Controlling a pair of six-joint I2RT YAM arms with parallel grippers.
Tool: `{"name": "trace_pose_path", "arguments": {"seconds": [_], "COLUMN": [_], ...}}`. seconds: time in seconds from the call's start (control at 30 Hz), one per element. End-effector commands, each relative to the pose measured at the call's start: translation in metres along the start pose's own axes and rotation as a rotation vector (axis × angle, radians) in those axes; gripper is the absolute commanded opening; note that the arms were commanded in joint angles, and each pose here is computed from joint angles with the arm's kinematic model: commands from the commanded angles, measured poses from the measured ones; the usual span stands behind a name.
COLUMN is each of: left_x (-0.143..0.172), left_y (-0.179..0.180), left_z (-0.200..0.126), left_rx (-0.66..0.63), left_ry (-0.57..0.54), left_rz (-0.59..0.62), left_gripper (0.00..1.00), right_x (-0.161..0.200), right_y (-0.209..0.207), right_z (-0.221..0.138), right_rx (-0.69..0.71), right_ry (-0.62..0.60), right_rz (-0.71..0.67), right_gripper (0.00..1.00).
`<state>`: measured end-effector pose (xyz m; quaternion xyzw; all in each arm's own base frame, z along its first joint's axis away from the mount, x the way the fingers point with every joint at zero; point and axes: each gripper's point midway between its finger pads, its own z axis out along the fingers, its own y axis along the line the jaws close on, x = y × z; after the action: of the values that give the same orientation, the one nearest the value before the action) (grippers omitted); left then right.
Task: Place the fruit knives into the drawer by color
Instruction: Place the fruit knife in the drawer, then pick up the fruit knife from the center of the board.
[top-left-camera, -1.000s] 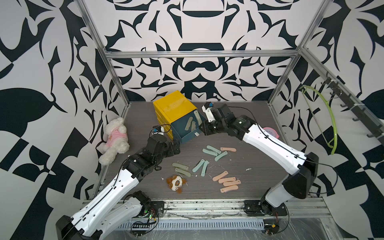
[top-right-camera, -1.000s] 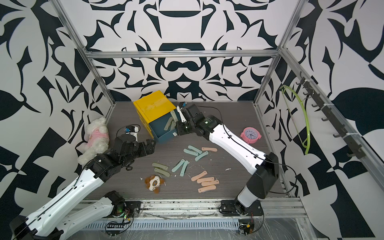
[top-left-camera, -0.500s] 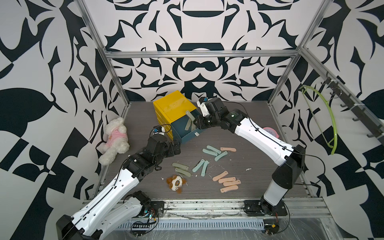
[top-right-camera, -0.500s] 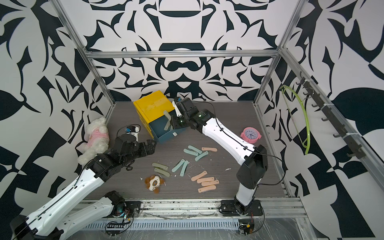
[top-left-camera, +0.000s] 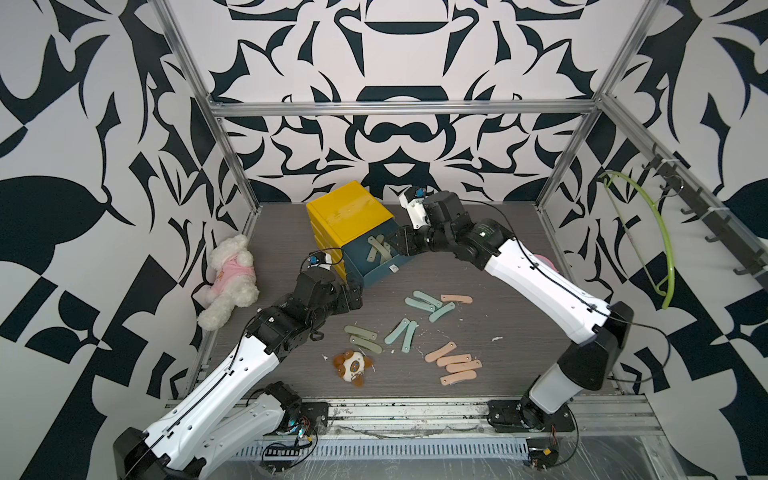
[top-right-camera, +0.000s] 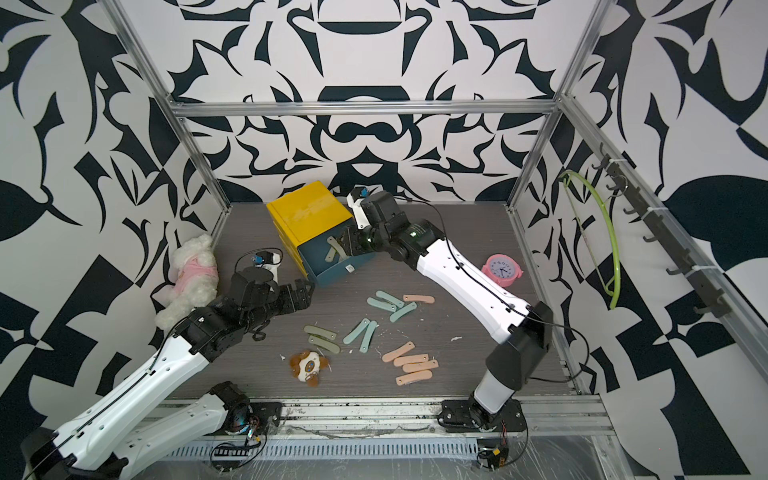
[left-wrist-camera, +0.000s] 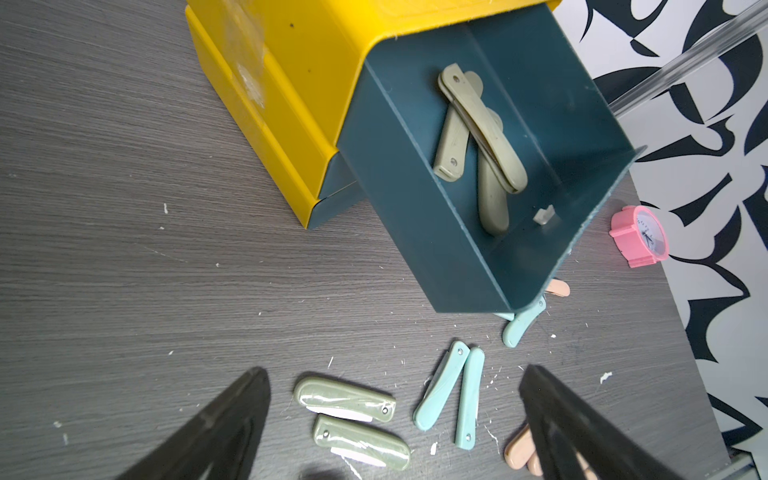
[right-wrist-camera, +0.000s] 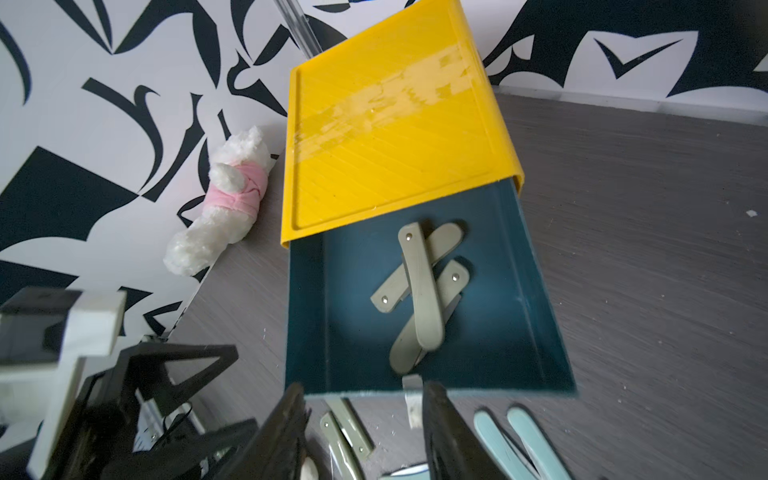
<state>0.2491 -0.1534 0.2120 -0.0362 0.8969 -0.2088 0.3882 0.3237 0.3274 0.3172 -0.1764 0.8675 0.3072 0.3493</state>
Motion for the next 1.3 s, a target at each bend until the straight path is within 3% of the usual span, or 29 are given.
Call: {"name": "trace_pose_path", "arguments": {"seconds": [0.0,0.23,0.4,0.53,0.77,0.83,1.07,1.27], "left_x": [0.0,0.018,0.044,0.075,0.124,0.135,0.15,0.157], "left_y": [-0.003,0.001,0.006,0.01,0.012,0.019,0.025,0.042], "left_z": [-0.005,0.003,0.014,0.031,0.053,0.057,0.071,0.081], "left_rx": [0.009,0.015,0.029,0.034,0.042,0.01,-0.006,-0.102], "left_ry": [0.014,0.076,0.151,0.253,0.387,0.415,0.439,0.458], "left_rz": [0.016,-0.003,-0.04,-0.1,-0.16,-0.169,-0.221,-0.211], "left_gripper": [0.99,0.99,1.0,0.9,0.86,0.8,0.78,0.73], "right_x": [0.0,0.064,0.113,0.137,0.153,0.155,0.16,0.163], "right_y": [0.012,-0.01,-0.044,-0.064,-0.08,-0.082,-0.086,-0.088], "right_z": [-0.035,-0.059,-0.065,-0.072,-0.077,-0.078,-0.079,-0.086], "right_rx": [-0.075,-0.079,0.019,0.088,0.14,0.147,0.155,0.162], "right_ry": [-0.071,-0.055,-0.022,-0.018,-0.026,-0.029,-0.035,-0.052], "right_rz": [0.006,0.071,0.128,0.16,0.177,0.179,0.184,0.195], "right_gripper": [0.48,0.48,0.47,0.46,0.46,0.47,0.46,0.47]}}
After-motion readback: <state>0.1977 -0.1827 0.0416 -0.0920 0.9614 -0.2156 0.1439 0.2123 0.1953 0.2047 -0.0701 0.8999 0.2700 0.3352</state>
